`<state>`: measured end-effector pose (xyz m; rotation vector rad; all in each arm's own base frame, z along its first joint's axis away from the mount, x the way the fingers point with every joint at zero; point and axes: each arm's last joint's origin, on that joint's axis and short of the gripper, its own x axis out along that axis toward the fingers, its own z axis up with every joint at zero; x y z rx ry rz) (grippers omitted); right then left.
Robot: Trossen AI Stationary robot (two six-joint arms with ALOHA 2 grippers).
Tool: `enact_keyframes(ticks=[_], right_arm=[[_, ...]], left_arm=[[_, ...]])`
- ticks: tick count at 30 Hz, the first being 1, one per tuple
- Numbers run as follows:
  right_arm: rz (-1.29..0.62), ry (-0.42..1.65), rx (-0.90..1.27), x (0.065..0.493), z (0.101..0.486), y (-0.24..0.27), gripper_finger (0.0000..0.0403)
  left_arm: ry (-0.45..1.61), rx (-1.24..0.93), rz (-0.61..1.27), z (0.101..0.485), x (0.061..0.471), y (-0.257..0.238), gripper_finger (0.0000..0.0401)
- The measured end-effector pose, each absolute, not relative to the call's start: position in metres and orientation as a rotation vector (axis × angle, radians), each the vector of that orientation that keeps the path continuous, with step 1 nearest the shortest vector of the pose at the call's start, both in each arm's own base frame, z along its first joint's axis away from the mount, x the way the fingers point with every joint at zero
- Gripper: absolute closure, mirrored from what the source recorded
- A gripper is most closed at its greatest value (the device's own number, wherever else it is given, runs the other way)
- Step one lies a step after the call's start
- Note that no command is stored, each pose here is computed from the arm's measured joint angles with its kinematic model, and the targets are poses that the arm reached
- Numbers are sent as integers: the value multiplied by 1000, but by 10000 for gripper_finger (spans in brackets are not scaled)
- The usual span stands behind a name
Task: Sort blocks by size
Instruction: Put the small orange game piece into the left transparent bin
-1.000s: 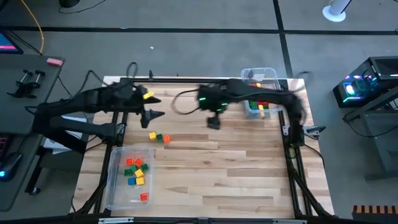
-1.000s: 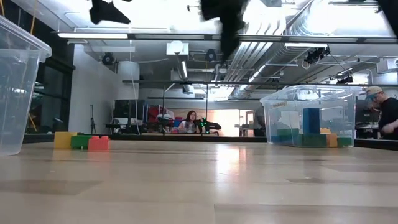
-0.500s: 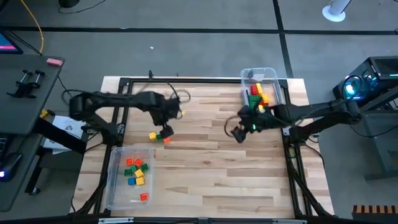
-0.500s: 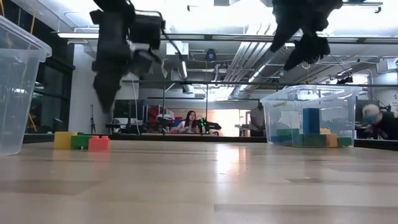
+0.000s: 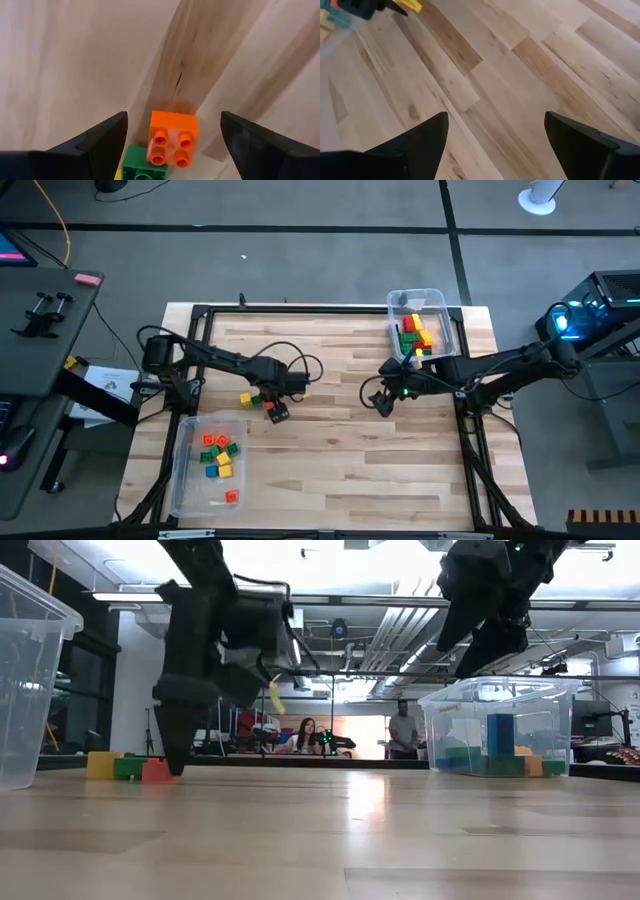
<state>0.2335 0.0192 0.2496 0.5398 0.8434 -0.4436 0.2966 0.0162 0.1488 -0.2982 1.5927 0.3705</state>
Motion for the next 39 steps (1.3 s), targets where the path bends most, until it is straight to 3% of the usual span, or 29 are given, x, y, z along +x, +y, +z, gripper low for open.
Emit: enact_keyframes(ticks=[12, 17, 23, 27, 30, 34, 39], right_arm=[[-453, 837, 533, 234, 250, 19, 78], [-454, 837, 533, 234, 250, 19, 78], [-458, 835, 540, 234, 250, 19, 78], [-464, 832, 537, 234, 250, 19, 78], [-476, 822, 530, 234, 250, 18, 78], [-495, 794, 521, 235, 251, 17, 78], [-489, 776, 512, 237, 252, 17, 78]], left_arm=[[1690, -263, 322, 133, 297, 16, 107], [1740, -230, 270, 133, 293, 13, 172], [1765, -232, 233, 133, 291, 12, 289], [1744, -232, 225, 137, 292, 16, 298], [1657, -234, 231, 158, 298, 21, 298], [1408, -184, 207, 218, 303, 24, 298], [1147, -197, 185, 294, 262, 5, 298]])
